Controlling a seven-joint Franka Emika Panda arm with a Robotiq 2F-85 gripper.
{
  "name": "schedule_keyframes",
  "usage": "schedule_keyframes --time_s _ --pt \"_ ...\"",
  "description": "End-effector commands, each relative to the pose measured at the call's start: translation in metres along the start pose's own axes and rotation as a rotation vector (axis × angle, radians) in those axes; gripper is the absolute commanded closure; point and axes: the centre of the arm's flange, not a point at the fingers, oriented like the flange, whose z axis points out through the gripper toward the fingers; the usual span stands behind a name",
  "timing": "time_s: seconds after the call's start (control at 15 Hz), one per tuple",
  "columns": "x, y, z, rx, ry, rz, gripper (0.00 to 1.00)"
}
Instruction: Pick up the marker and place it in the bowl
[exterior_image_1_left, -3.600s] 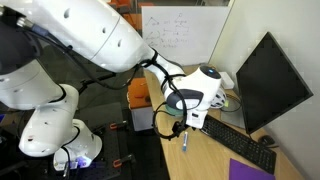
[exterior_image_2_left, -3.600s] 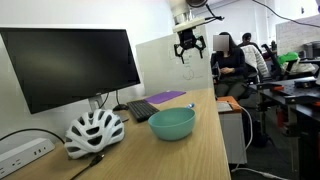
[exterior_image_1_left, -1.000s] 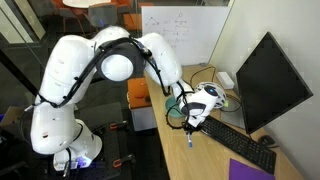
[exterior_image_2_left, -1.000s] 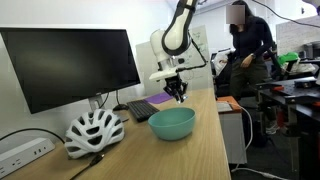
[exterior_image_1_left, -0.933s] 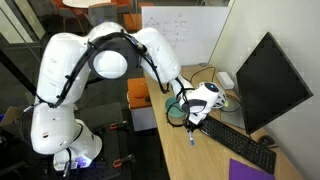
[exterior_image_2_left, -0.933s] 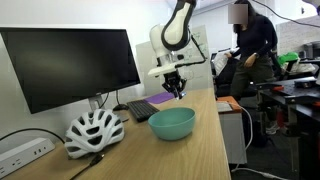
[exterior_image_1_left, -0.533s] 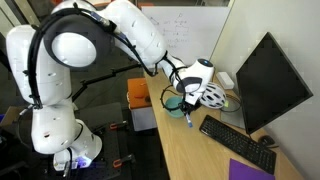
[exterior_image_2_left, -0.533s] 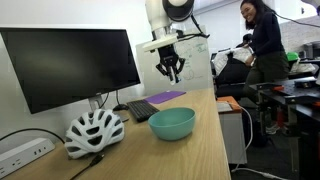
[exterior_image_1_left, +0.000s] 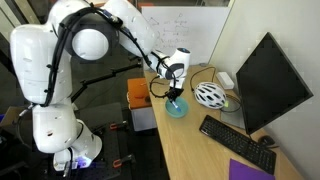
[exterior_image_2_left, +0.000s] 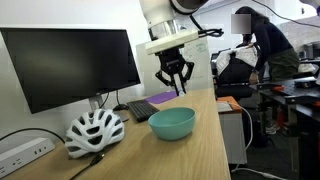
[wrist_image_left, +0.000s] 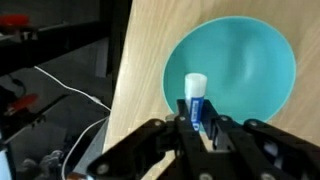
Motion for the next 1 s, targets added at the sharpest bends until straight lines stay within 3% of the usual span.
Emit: schedule_keyframes --time_s 0.0,0.2,0.27,0.33,0.47,0.8,0.93 --pt "-0.010 -0.012 0.030 0.020 0.035 -0.112 0.95" --pt "-0.012 -0.026 0.054 0.065 0.089 -0.166 0.95" --pt "-0.010 -0.028 0.057 0.064 0.097 -0.156 0.55" --pt "-0.008 -0.028 0.058 0.075 0.082 -0.185 0.54" --pt "-0.007 -0.026 0.048 0.073 0.029 -0.205 0.41" --pt "0.014 -0.010 -0.029 0.142 -0.049 -0.202 0.03" --pt "0.030 -0.004 -0.053 0.122 -0.062 -0.172 0.00"
